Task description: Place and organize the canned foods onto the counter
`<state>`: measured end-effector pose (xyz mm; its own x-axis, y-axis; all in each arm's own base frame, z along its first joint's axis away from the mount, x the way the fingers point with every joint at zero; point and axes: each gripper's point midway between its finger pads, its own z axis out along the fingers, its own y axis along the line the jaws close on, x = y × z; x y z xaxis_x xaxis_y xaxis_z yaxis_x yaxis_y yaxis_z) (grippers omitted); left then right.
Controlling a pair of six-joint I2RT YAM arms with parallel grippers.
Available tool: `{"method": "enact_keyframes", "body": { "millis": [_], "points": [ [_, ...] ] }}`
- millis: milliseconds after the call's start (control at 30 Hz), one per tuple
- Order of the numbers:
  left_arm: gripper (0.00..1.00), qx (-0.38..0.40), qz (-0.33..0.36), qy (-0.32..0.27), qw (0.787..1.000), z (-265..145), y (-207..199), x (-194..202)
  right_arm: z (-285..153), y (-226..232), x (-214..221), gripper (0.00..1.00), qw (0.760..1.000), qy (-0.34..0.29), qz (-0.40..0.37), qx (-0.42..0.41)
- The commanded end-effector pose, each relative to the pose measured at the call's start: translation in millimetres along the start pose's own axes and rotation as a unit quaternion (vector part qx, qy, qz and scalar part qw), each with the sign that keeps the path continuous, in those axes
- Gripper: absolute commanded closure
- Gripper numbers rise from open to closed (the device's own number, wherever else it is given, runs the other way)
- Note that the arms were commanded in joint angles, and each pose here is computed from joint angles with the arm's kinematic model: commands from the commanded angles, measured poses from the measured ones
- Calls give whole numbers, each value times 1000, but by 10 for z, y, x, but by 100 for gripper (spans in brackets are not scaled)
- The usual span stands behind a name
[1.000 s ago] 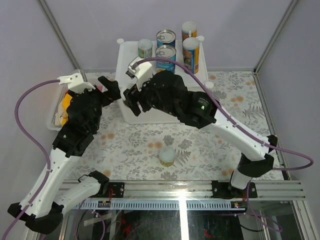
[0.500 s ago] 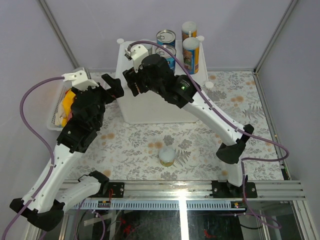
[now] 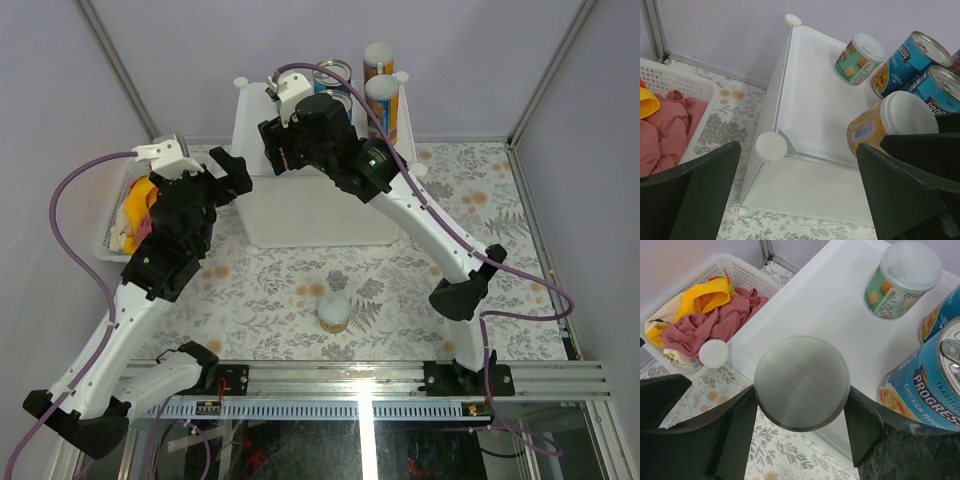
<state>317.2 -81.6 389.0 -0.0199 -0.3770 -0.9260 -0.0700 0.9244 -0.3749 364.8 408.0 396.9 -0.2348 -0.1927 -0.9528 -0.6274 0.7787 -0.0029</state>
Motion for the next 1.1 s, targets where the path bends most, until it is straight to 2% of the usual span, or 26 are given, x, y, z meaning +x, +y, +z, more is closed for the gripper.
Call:
{"method": "enact_keyframes", "body": {
  "millis": [0, 333, 500, 567, 767, 1067],
  "points": [
    [0, 12, -11, -30, 999, 29, -74, -136, -54, -36, -482, 90, 996, -79, 28, -5],
    [0, 19, -10, -28, 999, 49, -101, -107, 120, -152, -377, 89, 997, -67, 38, 12],
    [0, 21, -6, -25, 999, 65, -112, -77, 174, -219, -303, 84, 997, -56, 45, 26],
    [0, 23, -5, -24, 999, 72, -117, -63, 195, -238, -275, 79, 997, -53, 48, 29],
    [0, 29, -6, -21, 999, 80, -136, -30, 243, -279, -195, 56, 997, -41, 50, 37],
    [0, 32, -8, -18, 999, 66, -140, -18, 316, -332, -85, 41, 997, -28, 54, 41]
  ]
}}
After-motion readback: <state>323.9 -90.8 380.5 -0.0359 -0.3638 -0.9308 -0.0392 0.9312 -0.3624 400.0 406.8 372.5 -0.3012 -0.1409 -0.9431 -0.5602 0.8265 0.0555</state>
